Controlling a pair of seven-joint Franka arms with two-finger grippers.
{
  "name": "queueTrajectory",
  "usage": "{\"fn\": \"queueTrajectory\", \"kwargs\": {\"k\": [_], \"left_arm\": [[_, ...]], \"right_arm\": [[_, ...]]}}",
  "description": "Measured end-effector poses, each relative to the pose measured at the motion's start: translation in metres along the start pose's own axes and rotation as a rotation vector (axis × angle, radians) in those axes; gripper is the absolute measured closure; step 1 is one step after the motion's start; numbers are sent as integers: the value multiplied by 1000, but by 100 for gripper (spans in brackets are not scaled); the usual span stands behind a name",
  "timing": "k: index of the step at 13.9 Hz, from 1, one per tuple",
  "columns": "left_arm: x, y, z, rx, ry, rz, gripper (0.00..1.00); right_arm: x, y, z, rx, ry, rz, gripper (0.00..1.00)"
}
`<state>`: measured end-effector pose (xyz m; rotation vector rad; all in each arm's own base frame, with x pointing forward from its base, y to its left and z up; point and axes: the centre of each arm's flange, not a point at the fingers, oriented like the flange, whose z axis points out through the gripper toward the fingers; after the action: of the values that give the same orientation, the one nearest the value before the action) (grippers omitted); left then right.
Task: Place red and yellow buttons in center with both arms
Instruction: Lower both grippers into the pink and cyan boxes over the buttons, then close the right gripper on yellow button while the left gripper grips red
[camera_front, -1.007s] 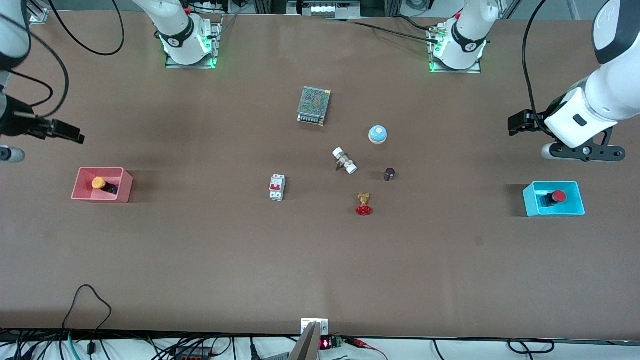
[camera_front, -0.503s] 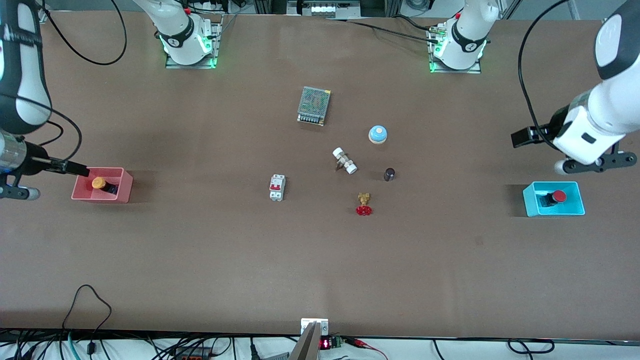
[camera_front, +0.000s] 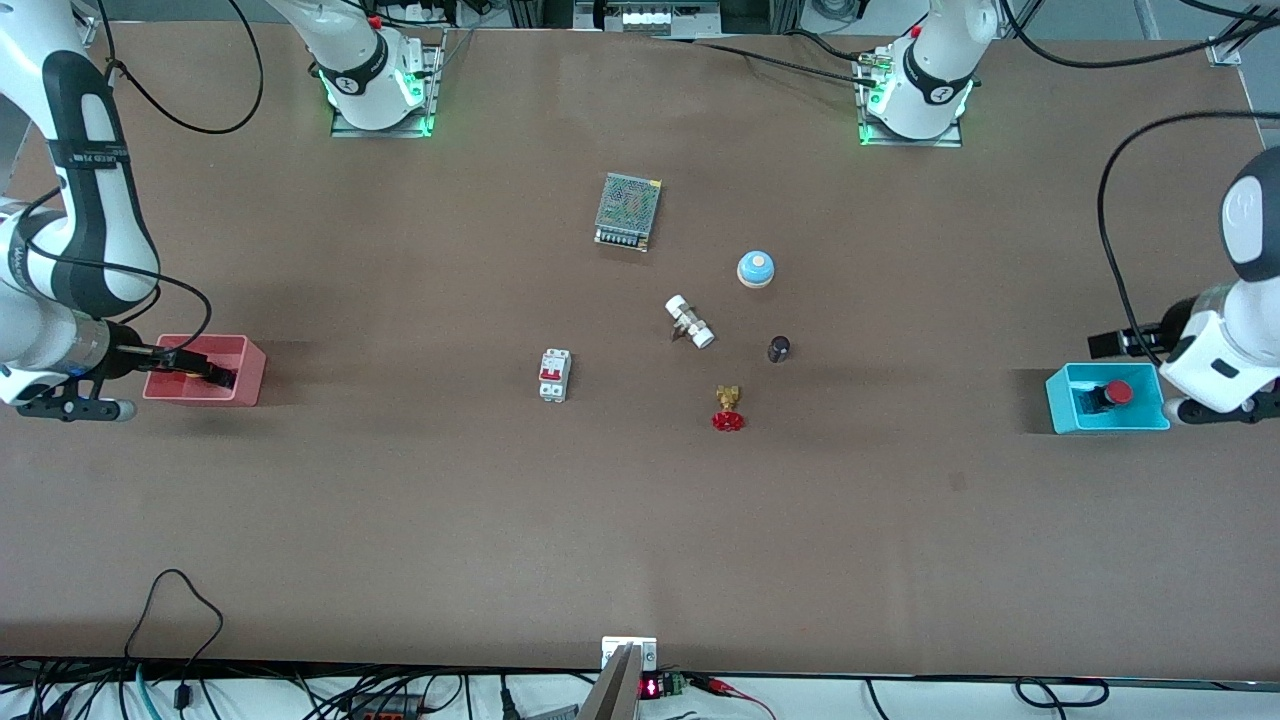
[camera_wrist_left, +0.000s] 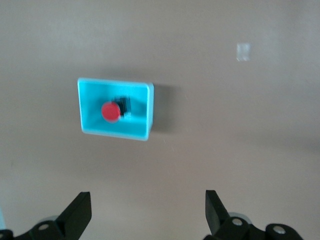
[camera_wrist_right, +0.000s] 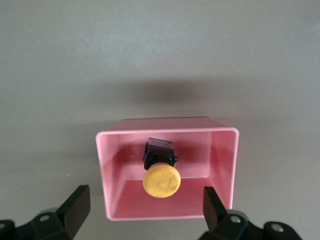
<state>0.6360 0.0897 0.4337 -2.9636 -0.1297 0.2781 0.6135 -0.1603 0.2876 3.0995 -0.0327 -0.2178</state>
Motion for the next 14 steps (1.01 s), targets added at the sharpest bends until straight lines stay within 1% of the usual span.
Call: {"fn": "queueTrajectory", "kwargs": {"k": [2, 4, 9, 11, 12, 14], "left_arm": [[8, -20, 38, -11, 55, 24, 0], [9, -36, 73, -18, 111, 40, 0], [-9, -63, 163, -27, 258, 96, 0], [-16, -73, 187, -26, 291, 116, 0], [-16, -81, 195, -23, 311, 122, 0], [-15, -90, 207, -20, 331, 126, 3]], "right_arm": [[0, 4, 14, 3, -18, -33, 0], [0, 10, 24, 4, -25, -41, 0], [1, 11, 32, 4, -26, -41, 0], [2, 11, 38, 5, -34, -41, 0], [2, 11, 41, 6, -40, -42, 2], [2, 10, 47, 8, -49, -42, 3]]}}
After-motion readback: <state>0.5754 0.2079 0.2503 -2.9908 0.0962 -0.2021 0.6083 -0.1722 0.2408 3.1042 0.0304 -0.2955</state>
